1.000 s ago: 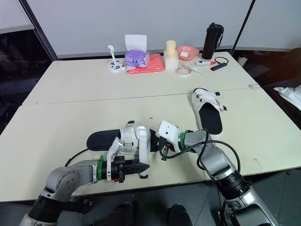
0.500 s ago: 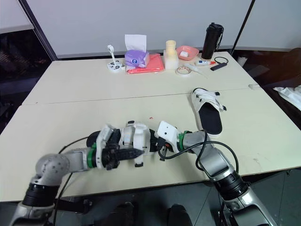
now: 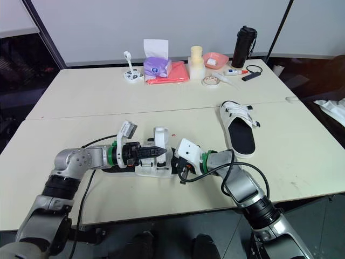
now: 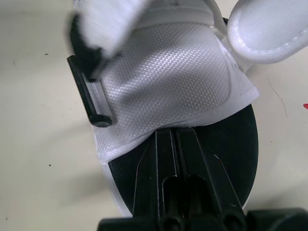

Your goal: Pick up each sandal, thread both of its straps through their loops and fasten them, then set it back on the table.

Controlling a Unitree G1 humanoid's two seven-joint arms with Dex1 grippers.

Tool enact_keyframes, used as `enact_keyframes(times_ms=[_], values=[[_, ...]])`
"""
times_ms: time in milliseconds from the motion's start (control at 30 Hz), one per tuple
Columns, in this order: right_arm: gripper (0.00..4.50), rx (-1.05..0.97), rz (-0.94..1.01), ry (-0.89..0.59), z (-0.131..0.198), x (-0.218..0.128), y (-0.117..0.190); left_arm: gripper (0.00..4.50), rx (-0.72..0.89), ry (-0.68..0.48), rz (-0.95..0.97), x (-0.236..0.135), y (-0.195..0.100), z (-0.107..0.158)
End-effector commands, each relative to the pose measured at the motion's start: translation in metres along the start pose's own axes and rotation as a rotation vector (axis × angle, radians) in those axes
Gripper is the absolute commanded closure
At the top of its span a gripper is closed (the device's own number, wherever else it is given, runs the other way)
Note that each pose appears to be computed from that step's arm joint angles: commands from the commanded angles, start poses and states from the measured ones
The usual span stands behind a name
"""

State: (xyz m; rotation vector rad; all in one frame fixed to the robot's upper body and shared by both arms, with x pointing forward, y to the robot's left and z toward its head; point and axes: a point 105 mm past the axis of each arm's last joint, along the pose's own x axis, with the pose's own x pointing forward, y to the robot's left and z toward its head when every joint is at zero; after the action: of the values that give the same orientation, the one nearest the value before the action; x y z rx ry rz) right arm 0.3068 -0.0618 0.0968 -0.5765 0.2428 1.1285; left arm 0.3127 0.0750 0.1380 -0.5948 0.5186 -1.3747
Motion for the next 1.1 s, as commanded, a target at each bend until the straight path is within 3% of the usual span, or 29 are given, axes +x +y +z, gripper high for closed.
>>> enact_keyframes(times_ms=[33, 1100], values=[[4.5, 0.023, 0.024, 0.021, -0.006, 0.003, 0.011, 4.46, 0.052, 0.022, -0.021, 0.002, 0.001, 0.005], [4.5, 0.052, 0.001, 0.087, -0.022, -0.015, 0.02, 4.46, 0.043, 0.081, -0.084, 0.023, 0.004, -0.02]])
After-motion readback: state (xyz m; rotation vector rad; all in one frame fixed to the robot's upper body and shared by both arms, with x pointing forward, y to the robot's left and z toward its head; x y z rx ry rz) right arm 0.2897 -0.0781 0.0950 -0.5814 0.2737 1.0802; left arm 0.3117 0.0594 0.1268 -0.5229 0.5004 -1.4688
